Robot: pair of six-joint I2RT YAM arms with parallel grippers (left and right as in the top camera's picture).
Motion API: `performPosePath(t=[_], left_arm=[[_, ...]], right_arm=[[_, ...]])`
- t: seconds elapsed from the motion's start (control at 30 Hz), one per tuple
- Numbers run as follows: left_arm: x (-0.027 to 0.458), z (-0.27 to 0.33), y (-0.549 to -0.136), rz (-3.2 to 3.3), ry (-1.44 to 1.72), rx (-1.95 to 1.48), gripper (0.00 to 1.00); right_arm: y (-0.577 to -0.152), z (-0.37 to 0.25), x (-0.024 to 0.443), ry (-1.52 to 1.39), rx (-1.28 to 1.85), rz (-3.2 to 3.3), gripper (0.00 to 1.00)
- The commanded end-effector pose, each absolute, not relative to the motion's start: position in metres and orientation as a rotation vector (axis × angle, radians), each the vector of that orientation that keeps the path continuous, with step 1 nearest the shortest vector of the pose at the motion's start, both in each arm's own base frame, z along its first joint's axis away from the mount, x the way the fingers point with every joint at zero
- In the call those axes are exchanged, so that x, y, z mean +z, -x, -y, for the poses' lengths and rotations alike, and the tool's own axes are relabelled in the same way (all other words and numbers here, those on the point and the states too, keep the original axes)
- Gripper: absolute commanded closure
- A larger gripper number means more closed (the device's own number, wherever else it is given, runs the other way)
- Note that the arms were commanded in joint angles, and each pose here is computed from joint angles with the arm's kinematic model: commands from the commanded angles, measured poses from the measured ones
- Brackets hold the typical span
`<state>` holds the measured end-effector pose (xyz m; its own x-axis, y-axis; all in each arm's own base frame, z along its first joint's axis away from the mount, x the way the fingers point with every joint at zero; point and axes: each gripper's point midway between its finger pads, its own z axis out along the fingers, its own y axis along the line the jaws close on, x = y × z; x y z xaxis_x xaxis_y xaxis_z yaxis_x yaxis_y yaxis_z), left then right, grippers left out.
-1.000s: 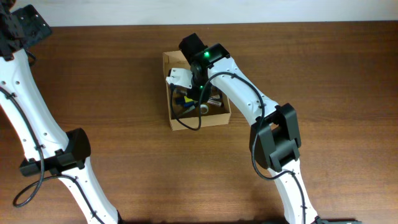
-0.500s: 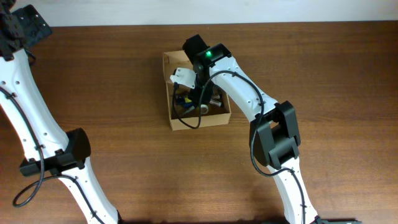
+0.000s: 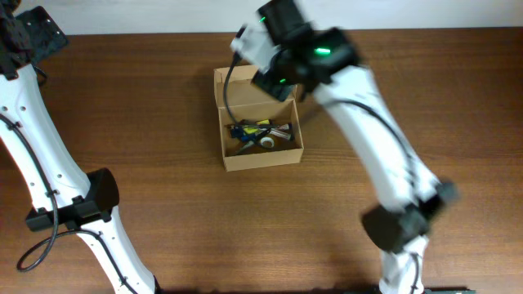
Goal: Pack container
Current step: 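Raise the right arm up and away from the box, then move both grippers to the box's raised lid flap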
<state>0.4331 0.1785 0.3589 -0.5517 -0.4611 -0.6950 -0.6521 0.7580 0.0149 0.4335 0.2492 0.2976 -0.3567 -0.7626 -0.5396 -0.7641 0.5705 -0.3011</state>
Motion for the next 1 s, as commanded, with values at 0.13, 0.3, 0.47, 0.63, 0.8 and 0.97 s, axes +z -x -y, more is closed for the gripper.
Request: performPosePath(t=[0.13, 0.3, 0.47, 0.63, 0.8, 0.97], left_arm=[[0.365, -0.181, -0.434, -2.232, 0.820, 0.364, 0.00], [0.377, -0.159, -0.462, -2.169, 0.762, 0.130, 0.00], [0.378, -0.118, -0.475, -2.206, 0.638, -0.159, 0.00], [0.360, -0.106, -0.483, -2.265, 0.622, -0.219, 0.81], [0.293, -0.070, -0.507, -2.456, 0.591, -0.379, 0.89], [0.215, -0.019, -0.532, -2.617, 0.503, -0.726, 0.98]], right_arm=[[-0.429, -0.184, 0.377, 0.807, 0.010, -2.150, 0.67], [-0.447, -0.124, 0.362, 0.357, 0.196, -2.329, 0.79], [-0.457, -0.079, 0.324, 0.078, 0.469, -2.482, 0.96], [-0.460, -0.042, 0.282, -0.103, 0.535, -2.621, 0.96], [-0.473, -0.044, 0.240, -0.127, 0.559, -2.713, 0.96], [-0.485, -0.068, 0.193, -0.131, 0.802, -2.789, 0.96]])
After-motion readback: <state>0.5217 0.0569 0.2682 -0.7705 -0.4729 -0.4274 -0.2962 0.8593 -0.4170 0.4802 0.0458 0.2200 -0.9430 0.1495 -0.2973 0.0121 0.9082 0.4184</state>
